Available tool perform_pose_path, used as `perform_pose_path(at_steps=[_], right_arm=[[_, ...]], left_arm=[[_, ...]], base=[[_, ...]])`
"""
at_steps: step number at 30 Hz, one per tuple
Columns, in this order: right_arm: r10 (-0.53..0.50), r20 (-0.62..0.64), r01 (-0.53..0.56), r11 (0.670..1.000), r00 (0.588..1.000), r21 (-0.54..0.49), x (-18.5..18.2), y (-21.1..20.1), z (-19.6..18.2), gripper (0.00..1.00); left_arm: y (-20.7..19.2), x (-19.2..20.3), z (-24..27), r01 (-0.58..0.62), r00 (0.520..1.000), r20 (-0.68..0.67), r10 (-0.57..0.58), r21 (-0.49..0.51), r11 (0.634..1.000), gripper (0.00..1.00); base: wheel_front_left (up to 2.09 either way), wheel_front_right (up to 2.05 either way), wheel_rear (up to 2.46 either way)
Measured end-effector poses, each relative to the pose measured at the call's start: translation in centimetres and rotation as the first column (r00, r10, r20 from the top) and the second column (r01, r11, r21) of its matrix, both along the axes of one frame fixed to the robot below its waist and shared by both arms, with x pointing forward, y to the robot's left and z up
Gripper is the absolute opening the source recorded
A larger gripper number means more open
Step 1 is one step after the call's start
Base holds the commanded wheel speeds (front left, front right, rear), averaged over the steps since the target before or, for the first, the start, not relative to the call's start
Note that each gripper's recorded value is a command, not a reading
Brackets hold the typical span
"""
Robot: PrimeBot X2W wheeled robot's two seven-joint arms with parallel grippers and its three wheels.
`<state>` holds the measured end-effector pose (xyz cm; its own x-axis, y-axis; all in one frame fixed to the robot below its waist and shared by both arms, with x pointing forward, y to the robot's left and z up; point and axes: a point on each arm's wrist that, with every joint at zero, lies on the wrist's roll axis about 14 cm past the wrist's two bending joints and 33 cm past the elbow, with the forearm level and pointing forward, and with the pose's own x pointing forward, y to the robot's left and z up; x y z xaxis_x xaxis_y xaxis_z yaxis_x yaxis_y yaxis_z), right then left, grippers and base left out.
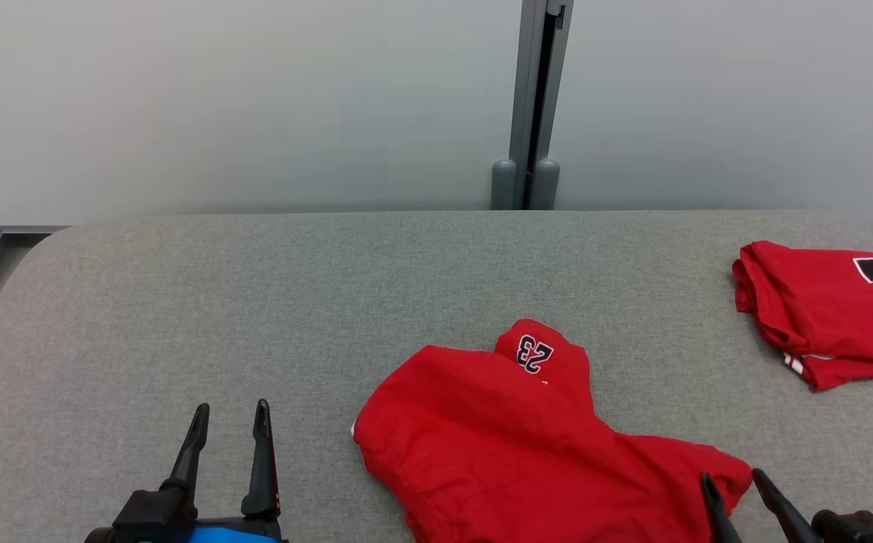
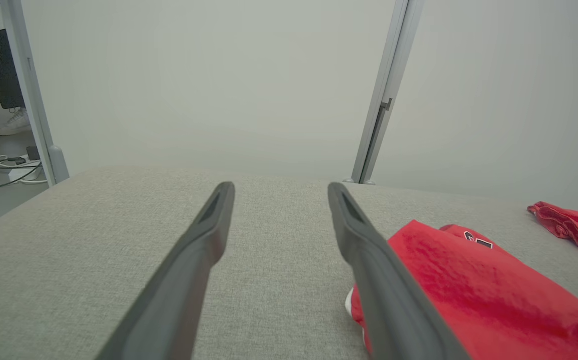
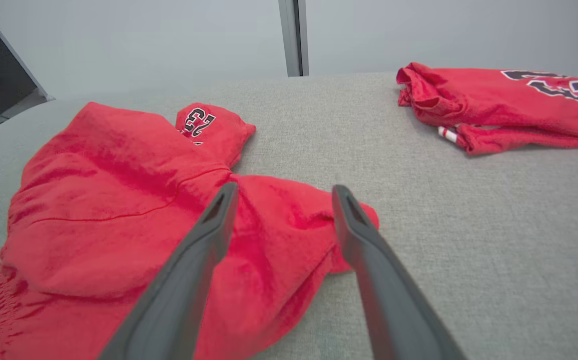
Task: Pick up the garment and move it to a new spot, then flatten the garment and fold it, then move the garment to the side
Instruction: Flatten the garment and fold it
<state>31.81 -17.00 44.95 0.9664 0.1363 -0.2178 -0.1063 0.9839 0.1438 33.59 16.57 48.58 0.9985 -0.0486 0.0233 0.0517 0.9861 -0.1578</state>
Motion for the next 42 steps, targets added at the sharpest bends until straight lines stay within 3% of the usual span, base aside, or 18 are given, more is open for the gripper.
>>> perform_pose_path(at_steps=[5,12,19,24,30,42], right_arm=[[0.003,0.132,-0.001,1.0,0.991,-0.015,1.2,0.3,3.2,1.0],[0.035,0.342,-0.036,0.999,0.939,-0.005,2.5,2.1,7.7,1.0],[0.062,0.338,-0.063,0.998,0.939,-0.007,3.0,3.5,6.8,1.0],[0.052,0.314,-0.054,0.999,0.948,-0.005,2.9,3.3,6.0,1.0],[0.03,0.311,-0.03,1.0,0.95,-0.003,2.9,2.7,5.8,1.0],[-0.013,0.31,0.011,1.0,0.951,0.007,2.4,1.5,5.8,1.0]], left_arm=[[0.1,0.0,0.2,0.004,1.0,0.007,-0.004,0.007,1.0,1.0],[0.2,-0.3,0.0,0.004,1.0,0.001,-0.004,0.015,1.0,1.0],[-0.4,-0.3,-0.4,0.026,1.0,-0.009,-0.026,0.017,1.0,1.0],[-3.2,-0.7,-1.5,0.12,0.992,-0.044,-0.12,0.01,0.993,1.0],[-7.6,-2.1,-4.7,0.267,0.953,-0.146,-0.266,-0.01,0.964,1.0],[-13.4,-6.3,-10.9,0.461,0.812,-0.359,-0.461,-0.09,0.883,1.0]], base=[[0.0,0.0,0.0],[0.0,0.0,0.0],[0.0,0.0,0.0],[0.0,0.0,0.0],[0.0,0.0,0.0],[0.0,0.0,0.0]])
